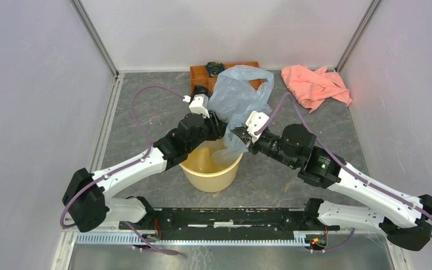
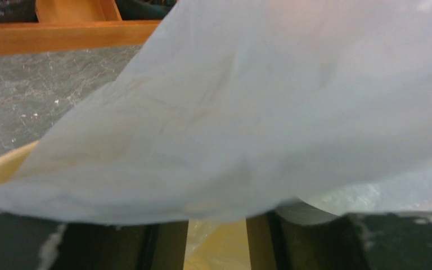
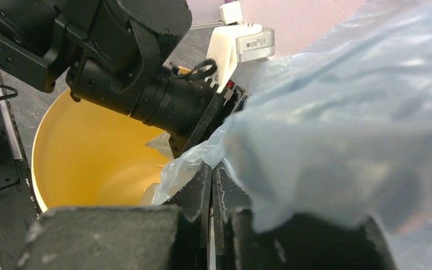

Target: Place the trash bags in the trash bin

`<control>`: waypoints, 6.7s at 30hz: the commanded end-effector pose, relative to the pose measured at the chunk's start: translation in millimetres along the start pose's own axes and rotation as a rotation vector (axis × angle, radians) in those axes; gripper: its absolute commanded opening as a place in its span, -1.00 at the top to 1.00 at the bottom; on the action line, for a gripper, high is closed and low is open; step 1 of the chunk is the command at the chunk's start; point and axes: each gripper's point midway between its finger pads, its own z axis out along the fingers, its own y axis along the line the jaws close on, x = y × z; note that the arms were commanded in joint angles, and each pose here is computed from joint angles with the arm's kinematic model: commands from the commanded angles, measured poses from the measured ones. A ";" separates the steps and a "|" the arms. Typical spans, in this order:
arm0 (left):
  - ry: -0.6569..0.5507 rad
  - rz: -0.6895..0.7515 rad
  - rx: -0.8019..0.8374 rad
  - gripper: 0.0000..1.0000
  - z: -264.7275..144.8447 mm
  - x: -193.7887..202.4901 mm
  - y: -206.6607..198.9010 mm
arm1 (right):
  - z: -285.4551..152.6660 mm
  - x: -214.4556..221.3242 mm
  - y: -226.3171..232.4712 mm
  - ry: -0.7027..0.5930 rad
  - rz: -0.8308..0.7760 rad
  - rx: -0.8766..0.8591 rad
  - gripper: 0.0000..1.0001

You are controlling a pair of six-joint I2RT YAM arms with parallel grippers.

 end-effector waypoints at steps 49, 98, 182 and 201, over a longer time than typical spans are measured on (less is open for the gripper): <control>-0.242 0.249 -0.011 -1.00 -109.1 -205.7 -78.7 | 5.9 -9.3 59.9 -0.141 -0.002 -0.312 0.99; -0.228 -0.088 -0.016 0.96 -208.2 -137.2 -6.8 | -50.8 -47.0 -39.8 0.114 0.040 0.114 -0.96; -0.436 -0.537 -0.021 -0.88 -96.1 -203.8 -60.5 | 25.3 -61.2 -63.5 -0.146 0.408 0.308 0.80; -0.468 -0.303 -0.096 -0.20 -59.9 -201.7 -69.8 | 7.8 -73.5 -55.5 -0.198 0.429 0.245 0.99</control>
